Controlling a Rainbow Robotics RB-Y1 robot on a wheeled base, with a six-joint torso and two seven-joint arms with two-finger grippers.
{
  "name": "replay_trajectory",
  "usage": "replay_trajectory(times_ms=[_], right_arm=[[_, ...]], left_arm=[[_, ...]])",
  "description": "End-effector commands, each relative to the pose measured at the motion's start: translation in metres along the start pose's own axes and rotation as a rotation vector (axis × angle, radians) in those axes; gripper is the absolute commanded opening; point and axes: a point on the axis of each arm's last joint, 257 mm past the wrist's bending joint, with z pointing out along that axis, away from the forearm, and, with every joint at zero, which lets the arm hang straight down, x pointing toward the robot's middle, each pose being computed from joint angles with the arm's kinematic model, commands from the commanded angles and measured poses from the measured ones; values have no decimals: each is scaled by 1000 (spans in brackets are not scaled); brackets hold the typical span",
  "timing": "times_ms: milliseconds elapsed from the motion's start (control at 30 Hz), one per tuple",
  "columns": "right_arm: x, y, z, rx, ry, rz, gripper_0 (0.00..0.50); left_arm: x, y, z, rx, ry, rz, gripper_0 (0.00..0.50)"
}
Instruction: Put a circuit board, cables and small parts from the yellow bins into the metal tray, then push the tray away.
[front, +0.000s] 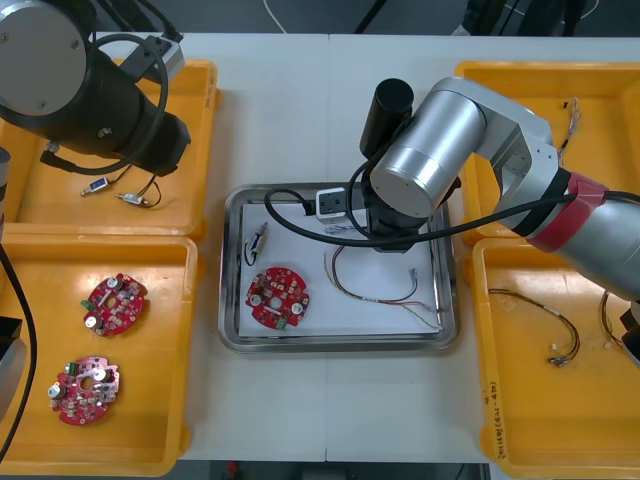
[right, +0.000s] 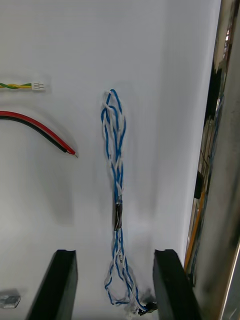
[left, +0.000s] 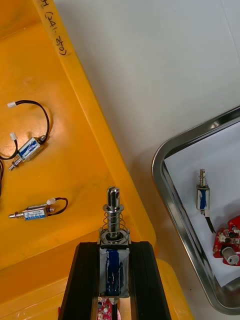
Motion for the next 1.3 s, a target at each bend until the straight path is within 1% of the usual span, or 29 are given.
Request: replay_trajectory(times_ms=[33,167,367,467,533,600,667,700,733,800,867,967,1067,1100,1133,1200,1300], right_arm=[[2,7,0,-20,-4,-21,500],[0,6,-9,-25,-9,-14,500],[5,9,-34,-47,17,-3,500],[12,12,-48,-69,40,39,500],[20,15,-59,-86,64,96,500],[27,18,-67,-93,79,142,500],[30,19,-77,-90,87,183,500],[37,19,-83,-87,103,210,500],[38,19,-88,-79,104,229,500],[36,14,-95,-56,83,265,500],[34,5,-106,-15,50,323,500],[39,-3,-120,34,18,399,500],[50,-6,-130,71,3,475,500],[56,-6,-133,82,-2,508,500],[59,-6,-134,89,-4,523,500],[71,-2,-140,106,-12,588,500],[88,3,-145,120,-17,662,500]], left_arm=[[-3,-10,-6,21,-21,-83,1],[-2,-11,-6,24,-21,-83,0],[-2,-14,-5,34,-19,-81,2],[-2,-16,-6,37,-20,-82,0],[-2,-17,-6,37,-20,-81,2],[-2,-19,-5,37,-19,-79,0],[-2,-20,-6,38,-19,-80,1],[-2,-21,-5,38,-17,-80,1],[-2,-22,-5,38,-18,-81,1],[-1,-25,-5,38,-17,-80,0],[-1,-27,-4,38,-15,-80,1],[0,-33,-4,39,-12,-77,0],[1,-39,-2,40,-8,-76,3],[1,-40,-2,35,-6,-74,0],[1,-42,-1,32,-4,-74,2],[2,-49,1,30,5,-104,2],[1,-60,5,30,6,-119,1]])
